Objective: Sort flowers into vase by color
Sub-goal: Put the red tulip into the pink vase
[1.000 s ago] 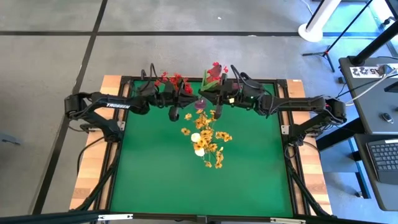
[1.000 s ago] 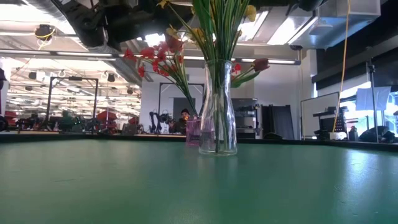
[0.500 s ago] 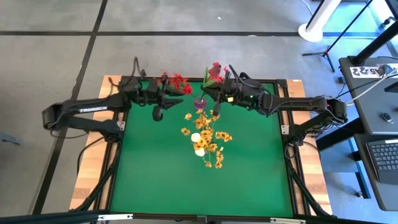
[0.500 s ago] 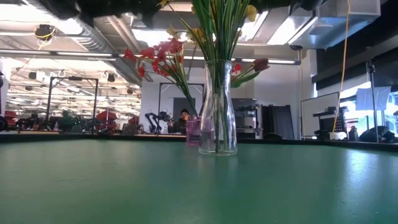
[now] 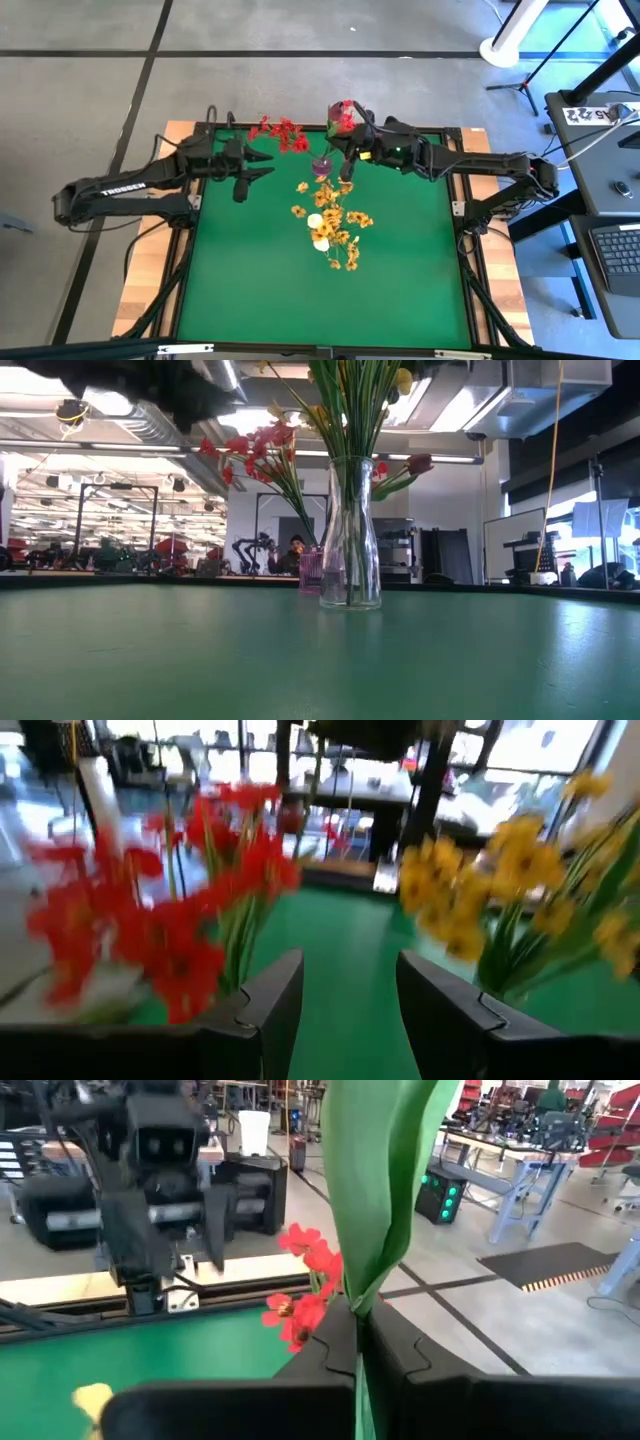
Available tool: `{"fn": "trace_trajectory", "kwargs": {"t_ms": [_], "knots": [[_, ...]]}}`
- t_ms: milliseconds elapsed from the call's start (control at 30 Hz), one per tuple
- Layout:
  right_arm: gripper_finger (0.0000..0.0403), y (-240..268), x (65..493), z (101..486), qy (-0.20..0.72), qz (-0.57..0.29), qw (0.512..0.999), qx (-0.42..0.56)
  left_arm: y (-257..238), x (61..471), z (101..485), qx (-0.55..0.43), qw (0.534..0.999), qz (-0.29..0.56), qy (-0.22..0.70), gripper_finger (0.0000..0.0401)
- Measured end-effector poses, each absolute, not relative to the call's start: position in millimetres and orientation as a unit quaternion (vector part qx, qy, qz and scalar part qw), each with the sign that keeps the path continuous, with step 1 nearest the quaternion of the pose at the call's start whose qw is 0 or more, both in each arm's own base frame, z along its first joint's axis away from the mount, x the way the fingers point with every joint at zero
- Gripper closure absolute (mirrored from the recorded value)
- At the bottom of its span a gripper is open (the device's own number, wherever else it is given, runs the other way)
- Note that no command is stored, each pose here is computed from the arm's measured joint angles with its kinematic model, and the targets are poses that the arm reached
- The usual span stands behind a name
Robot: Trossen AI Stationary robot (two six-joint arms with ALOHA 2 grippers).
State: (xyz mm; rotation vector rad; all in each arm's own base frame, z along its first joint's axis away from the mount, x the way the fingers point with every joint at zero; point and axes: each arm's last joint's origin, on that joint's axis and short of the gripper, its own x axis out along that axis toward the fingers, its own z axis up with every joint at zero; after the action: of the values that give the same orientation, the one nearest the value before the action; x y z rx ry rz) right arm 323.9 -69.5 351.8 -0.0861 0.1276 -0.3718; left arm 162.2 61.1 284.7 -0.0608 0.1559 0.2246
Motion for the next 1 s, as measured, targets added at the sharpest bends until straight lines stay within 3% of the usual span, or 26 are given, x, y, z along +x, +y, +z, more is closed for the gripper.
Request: {"fn": "trace_trajectory", "kwargs": {"t_ms": [300, 633, 1000], "knots": [[0.0403, -104.0, 347.3, 314.3, 0.095, -0.184, 0.978, -0.012, 61.1, 161.0, 232.9, -0.066, 0.987, 0.123, 0.079, 0.0245], [0.0403, -131.7, 357.7, 286.9, 0.115, -0.187, 0.976, 0.003, 60.0, 158.1, 215.2, -0.089, 0.984, 0.125, 0.092, 0.0245], [0.0403, -129.4, 358.5, 307.1, 0.071, -0.166, 0.983, 0.005, 59.9, 157.9, 214.2, -0.09, 0.983, 0.126, 0.097, 0.0245]]}}
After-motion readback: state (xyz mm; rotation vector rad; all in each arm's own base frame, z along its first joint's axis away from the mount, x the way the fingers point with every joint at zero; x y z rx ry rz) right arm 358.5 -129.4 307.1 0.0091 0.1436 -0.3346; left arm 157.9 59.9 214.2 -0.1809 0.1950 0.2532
